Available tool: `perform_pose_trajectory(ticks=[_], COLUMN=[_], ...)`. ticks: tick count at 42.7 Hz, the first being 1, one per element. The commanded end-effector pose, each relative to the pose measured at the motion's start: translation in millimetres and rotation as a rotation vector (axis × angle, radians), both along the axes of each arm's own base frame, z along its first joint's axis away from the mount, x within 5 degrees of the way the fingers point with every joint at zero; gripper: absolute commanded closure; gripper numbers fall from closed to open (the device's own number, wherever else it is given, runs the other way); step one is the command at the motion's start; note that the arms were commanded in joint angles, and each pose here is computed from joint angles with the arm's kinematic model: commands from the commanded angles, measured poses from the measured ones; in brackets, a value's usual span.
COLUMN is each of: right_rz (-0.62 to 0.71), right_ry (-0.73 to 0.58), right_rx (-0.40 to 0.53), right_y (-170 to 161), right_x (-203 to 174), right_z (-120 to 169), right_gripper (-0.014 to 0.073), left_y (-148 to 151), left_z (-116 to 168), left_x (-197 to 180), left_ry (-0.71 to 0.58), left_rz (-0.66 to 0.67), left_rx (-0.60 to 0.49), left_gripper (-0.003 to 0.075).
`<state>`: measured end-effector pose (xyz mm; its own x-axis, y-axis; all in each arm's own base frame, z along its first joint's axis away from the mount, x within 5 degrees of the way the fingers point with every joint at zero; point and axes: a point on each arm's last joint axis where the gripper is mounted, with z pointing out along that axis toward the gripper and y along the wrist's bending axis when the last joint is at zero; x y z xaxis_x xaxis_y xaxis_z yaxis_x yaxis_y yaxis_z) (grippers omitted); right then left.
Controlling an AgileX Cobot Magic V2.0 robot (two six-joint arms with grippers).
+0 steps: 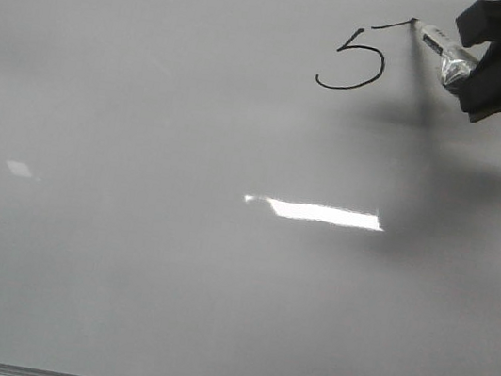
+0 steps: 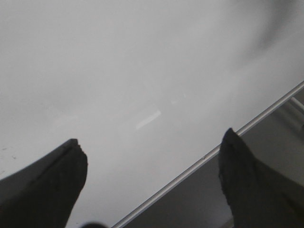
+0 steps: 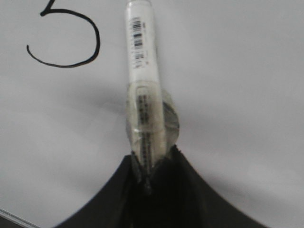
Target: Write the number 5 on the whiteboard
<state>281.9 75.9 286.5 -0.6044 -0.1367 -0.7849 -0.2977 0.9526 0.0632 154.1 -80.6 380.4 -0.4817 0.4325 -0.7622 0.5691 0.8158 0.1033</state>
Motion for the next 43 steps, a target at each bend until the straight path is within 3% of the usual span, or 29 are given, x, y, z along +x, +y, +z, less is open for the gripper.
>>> perform_pose_trajectory(ticks=[1, 10, 17, 28, 43], right_rz=[0.013, 0.183, 0.428, 0.737, 0.780], right_ry=[-0.138, -0.148, -0.107, 0.019, 0.029], right_rx=[0.029, 0.027, -0.102, -0.269, -0.277], right_y=[4, 21, 28, 37, 41], right_x=[-6, -59, -106, -139, -144], right_z=[35, 64, 70, 59, 58], right_gripper=[0.0661, 0.0661, 0.0661, 0.0661, 0.0661], left_y=[-1, -2, -14, -56, -142], left_z=[13, 12, 10, -6, -11], left_x=[1, 0, -7, -7, -2], left_ry=[-0.076, -0.071, -0.053, -0.018, -0.023], left_rz=[0.009, -0.020, -0.215, -0.549, -0.831], left_rx=[-0.061, -0.045, -0.033, 0.041, 0.088], left_gripper=[0.0167, 0.0167, 0.0167, 0.0167, 0.0167])
